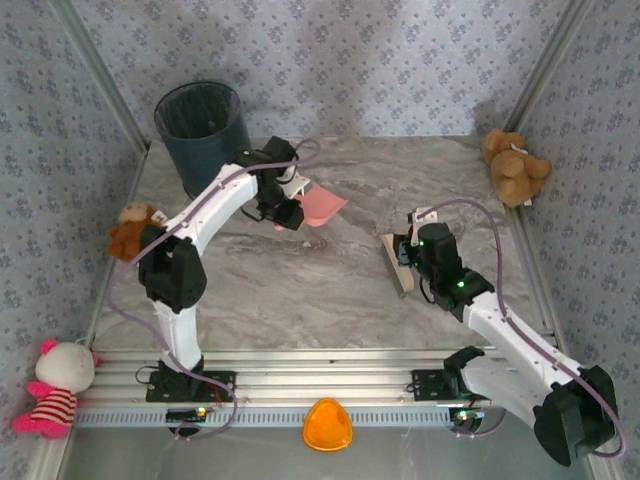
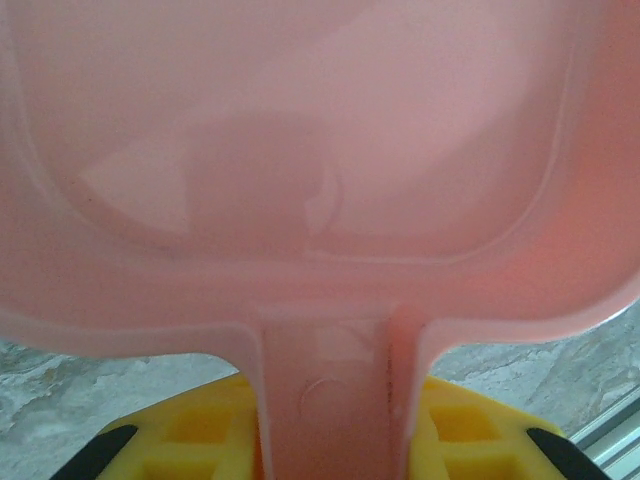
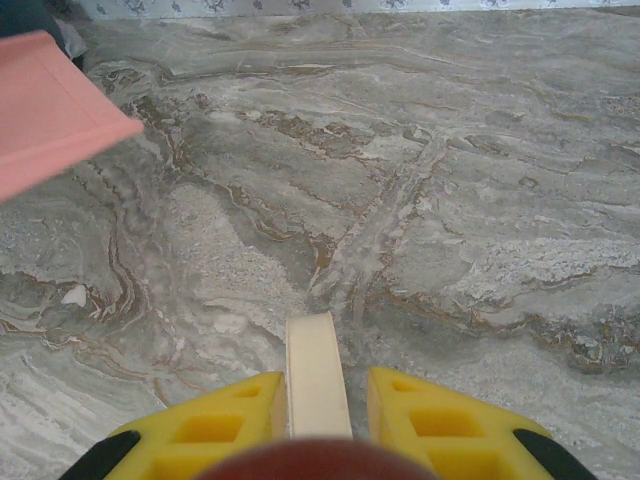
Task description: Sweep away the paper scraps from the table
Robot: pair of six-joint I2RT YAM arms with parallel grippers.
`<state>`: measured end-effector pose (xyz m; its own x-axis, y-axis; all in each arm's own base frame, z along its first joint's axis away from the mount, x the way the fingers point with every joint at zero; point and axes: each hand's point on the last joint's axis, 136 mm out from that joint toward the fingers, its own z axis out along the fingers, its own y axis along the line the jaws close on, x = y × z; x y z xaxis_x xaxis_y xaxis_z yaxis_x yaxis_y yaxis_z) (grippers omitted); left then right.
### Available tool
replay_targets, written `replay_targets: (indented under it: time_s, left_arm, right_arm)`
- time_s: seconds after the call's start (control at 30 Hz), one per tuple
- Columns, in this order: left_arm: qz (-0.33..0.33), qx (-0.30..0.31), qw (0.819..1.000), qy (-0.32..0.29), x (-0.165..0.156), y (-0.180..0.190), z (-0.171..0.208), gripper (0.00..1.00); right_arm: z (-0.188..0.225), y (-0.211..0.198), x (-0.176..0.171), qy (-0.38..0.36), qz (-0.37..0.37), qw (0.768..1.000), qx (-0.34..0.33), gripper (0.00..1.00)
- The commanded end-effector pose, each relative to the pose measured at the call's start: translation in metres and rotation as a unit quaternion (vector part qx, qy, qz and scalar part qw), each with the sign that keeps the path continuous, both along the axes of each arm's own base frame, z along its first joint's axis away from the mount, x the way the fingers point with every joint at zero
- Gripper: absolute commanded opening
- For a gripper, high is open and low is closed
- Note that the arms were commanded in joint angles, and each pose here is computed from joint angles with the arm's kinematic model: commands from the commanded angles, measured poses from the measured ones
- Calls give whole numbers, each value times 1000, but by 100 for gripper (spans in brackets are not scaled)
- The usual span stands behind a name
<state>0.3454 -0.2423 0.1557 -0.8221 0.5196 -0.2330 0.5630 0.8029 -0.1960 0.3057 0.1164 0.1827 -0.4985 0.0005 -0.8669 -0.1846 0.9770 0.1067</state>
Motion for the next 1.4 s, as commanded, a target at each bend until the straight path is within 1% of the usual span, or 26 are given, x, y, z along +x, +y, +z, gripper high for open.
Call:
replay_targets:
  time_s: [0.0, 0.27, 0.53, 0.97, 1.23, 1.37]
  left_arm:
    - [-14, 17, 1000, 2, -1, -6, -16, 0]
    - [-33, 29, 999, 24, -7, -19, -52, 0]
    - [-50, 24, 998, 40, -10, -33, -74, 0]
    - [-49, 43, 996, 57, -10, -33, -106, 0]
    - [-49, 59, 996, 55, -11, -27, -113, 14]
    - [-52, 66, 995, 58, -12, -25, -115, 18]
  right_arm:
    - [11, -6, 1, -17, -14, 1000, 6, 0]
    - [12, -8, 1, -20, -19, 1000, 6, 0]
    - [10, -9, 0, -18, -19, 1000, 4, 0]
    - [8, -13, -2, -16, -25, 1000, 4, 0]
    - [8, -15, -2, -17, -29, 999, 6, 0]
    - [8, -15, -2, -17, -30, 999, 8, 0]
